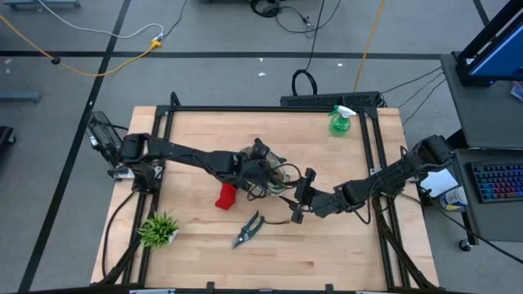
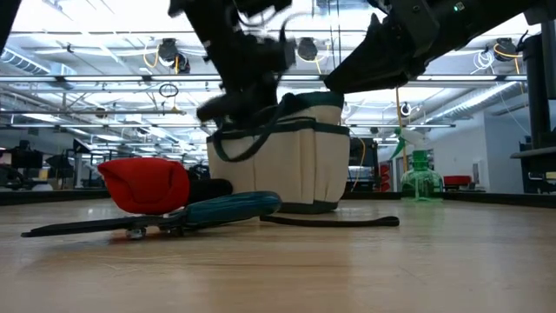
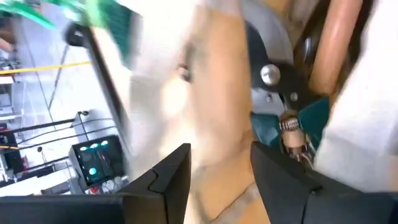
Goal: Pick & Place Garden tools in Gardening bag
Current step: Put the green shear scissors into the gardening bag
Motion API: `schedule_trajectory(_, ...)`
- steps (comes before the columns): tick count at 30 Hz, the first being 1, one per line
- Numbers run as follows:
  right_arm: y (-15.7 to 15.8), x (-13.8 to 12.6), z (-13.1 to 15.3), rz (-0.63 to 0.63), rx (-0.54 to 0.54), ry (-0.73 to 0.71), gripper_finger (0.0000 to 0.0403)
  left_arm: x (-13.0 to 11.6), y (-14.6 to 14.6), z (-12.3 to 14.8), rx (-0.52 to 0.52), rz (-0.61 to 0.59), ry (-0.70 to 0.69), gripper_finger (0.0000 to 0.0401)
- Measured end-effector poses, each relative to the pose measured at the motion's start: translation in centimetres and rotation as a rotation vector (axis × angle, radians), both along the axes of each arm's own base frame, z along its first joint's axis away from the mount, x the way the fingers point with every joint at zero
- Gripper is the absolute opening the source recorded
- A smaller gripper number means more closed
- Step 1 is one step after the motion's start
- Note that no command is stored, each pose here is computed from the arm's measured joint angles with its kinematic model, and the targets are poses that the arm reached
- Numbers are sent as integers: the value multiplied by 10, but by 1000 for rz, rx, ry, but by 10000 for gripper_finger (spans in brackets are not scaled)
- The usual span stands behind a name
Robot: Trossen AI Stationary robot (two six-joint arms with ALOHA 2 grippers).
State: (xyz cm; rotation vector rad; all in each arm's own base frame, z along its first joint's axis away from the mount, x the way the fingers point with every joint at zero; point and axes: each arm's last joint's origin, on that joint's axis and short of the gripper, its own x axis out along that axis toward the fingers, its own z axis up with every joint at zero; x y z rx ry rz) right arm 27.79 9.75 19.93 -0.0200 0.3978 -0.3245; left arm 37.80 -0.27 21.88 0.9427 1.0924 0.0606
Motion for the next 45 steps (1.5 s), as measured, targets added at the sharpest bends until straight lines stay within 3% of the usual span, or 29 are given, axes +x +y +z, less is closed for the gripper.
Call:
schedule_trajectory(11, 0, 0, 0, 0, 0, 0, 212, -36, -15, 69, -85, 40, -215, 173)
schedule_trajectory(23, 0, 0, 1, 2, 0, -6, 212, -84, -23, 112, -237, 169, -335, 172)
schedule_trajectory(33, 1, 0, 1, 19, -26, 4, 212, -124, -36, 129, -359, 266, -352, 172)
schedule_trajectory(45, 14, -4, 2, 90, -81, 6, 212, -147, -58, 132, -415, 266, -327, 172)
